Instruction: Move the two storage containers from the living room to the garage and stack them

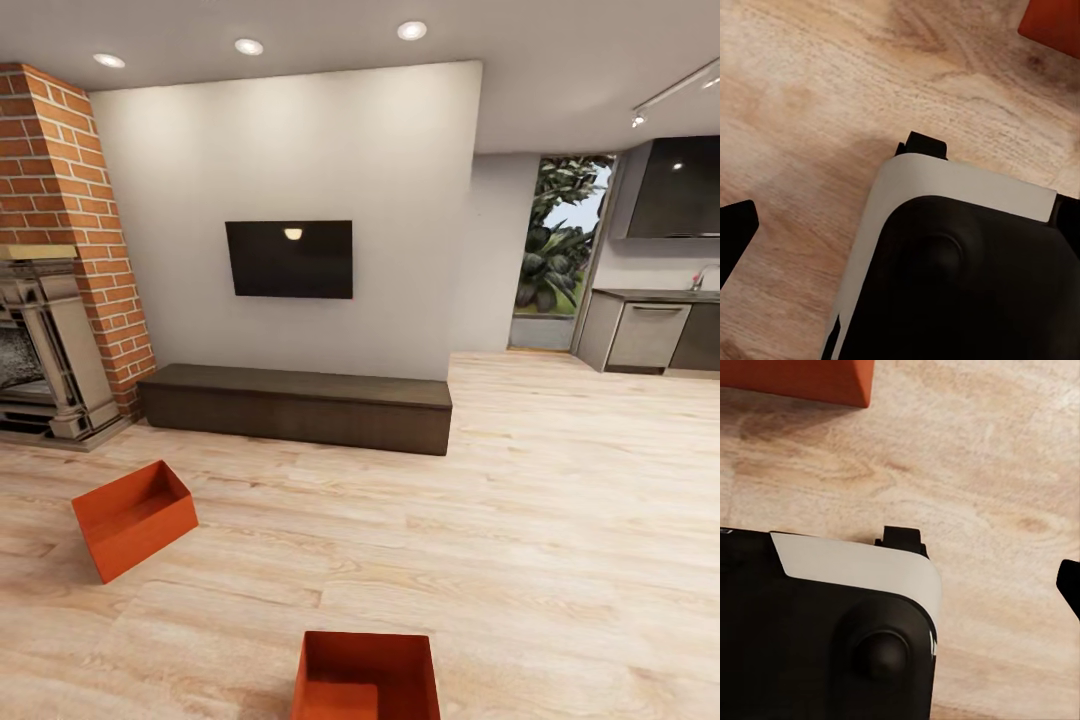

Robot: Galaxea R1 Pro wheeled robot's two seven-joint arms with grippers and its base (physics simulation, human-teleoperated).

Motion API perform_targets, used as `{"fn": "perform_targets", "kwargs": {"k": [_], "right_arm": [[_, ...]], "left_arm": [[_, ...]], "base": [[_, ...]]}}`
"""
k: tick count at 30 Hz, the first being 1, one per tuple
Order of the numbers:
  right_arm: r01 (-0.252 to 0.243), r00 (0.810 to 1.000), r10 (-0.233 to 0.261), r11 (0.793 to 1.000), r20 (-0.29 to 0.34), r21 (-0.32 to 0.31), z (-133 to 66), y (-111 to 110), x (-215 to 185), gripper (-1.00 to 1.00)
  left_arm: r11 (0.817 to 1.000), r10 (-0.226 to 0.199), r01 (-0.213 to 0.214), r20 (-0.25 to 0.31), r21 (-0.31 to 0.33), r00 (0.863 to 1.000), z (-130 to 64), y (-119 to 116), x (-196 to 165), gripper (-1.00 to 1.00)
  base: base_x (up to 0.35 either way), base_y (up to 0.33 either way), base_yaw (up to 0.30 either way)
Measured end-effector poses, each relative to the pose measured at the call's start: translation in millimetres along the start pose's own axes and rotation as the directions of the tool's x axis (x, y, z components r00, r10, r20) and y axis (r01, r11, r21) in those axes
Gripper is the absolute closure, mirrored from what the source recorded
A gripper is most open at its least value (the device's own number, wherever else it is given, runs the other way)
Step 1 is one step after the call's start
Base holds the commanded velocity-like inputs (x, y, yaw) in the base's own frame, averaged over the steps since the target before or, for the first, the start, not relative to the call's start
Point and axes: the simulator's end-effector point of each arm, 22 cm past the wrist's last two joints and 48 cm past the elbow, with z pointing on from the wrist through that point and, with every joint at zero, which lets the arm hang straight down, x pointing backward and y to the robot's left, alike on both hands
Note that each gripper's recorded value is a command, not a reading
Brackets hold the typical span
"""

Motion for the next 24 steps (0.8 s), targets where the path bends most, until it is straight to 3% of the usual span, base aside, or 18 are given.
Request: {"fn": "perform_targets", "kwargs": {"k": [6, 11, 24], "right_arm": [[-0.005, 1.000, 0.005, 1.000, 0.005, 0.005, 0.1, -5, 0, -1.00], [-0.009, 1.000, 0.009, 1.000, -0.001, 0.007, 0.4, -6, 3, -1.00], [-0.006, 1.000, 0.006, 1.000, -0.017, 0.003, 1.1, -4, 8, -1.00]], "left_arm": [[1.000, -0.002, 0.002, -0.004, 0.002, 1.000, 0.3, -3, 3, -1.00], [1.000, 0.001, -0.002, -0.062, -0.009, 0.998, 0.7, 0, 39, -1.00], [1.000, -0.001, -0.001, -0.059, -0.026, 0.998, 0.3, 8, 52, -1.00]], "base": [[0.000, 0.000, -0.045], [0.000, -0.095, -0.082], [0.000, -0.025, -0.030]]}}
